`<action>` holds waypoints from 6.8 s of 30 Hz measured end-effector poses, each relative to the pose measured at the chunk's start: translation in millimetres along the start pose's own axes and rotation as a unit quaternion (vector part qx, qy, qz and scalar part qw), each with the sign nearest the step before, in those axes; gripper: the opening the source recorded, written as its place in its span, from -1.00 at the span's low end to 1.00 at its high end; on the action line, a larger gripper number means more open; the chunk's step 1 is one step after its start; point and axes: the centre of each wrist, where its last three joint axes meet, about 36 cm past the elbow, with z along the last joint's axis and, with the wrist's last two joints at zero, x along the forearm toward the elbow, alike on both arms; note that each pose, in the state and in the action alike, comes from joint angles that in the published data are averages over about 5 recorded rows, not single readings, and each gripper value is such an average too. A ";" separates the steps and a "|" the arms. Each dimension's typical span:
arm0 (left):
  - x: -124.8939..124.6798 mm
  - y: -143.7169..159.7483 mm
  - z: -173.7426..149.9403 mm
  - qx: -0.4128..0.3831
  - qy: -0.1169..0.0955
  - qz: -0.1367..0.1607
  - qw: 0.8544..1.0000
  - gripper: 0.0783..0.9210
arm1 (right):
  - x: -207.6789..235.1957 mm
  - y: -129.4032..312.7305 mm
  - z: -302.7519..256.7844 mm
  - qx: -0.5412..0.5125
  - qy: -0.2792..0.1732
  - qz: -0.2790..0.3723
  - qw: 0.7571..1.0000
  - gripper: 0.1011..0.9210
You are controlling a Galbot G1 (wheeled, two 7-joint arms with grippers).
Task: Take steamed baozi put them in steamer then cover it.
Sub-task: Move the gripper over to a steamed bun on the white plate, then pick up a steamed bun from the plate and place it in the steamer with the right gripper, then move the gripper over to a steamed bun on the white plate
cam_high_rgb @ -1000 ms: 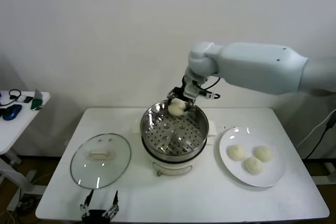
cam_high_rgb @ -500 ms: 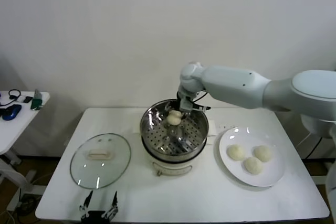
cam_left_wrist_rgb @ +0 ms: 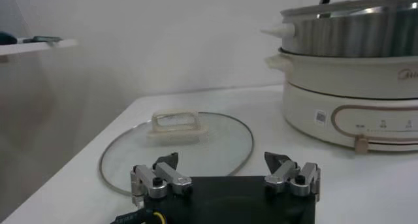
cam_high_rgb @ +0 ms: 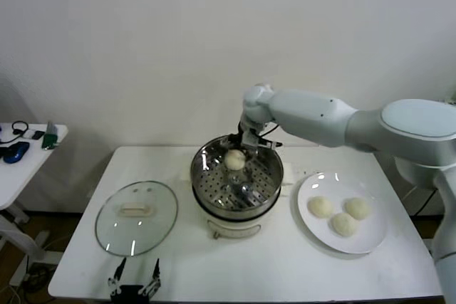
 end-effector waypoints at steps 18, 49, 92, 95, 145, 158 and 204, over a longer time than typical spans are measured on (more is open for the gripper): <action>-2.4 -3.5 -3.7 0.000 -0.007 0.006 1.000 0.77 | 81.7 209.3 -7.5 -0.447 0.021 -0.041 0.893 0.61; -2.3 -3.3 1.4 -0.002 -0.003 0.002 1.000 0.77 | -83.5 287.5 -55.5 -0.583 0.078 -0.087 0.804 0.57; -10.1 -5.6 0.2 -0.007 -0.007 0.010 1.000 0.77 | 137.1 84.2 -36.6 -0.533 0.025 0.049 0.844 0.10; -11.0 -4.9 -1.2 -0.007 -0.010 0.010 1.000 0.77 | 136.1 50.0 -53.9 -0.519 0.017 0.051 0.853 0.10; -8.5 -5.9 -7.3 -0.010 -0.016 0.012 1.000 0.77 | 7.2 -20.9 -78.9 -0.470 0.022 -0.016 0.882 0.76; -10.8 -13.4 -6.2 -0.011 -0.015 0.021 1.000 0.77 | 83.1 162.7 -45.8 -0.525 0.038 -0.059 0.848 0.76; -5.7 -12.7 -2.5 -0.016 -0.007 0.015 1.000 0.77 | -86.5 362.0 -74.4 -0.595 0.056 -0.110 0.794 0.46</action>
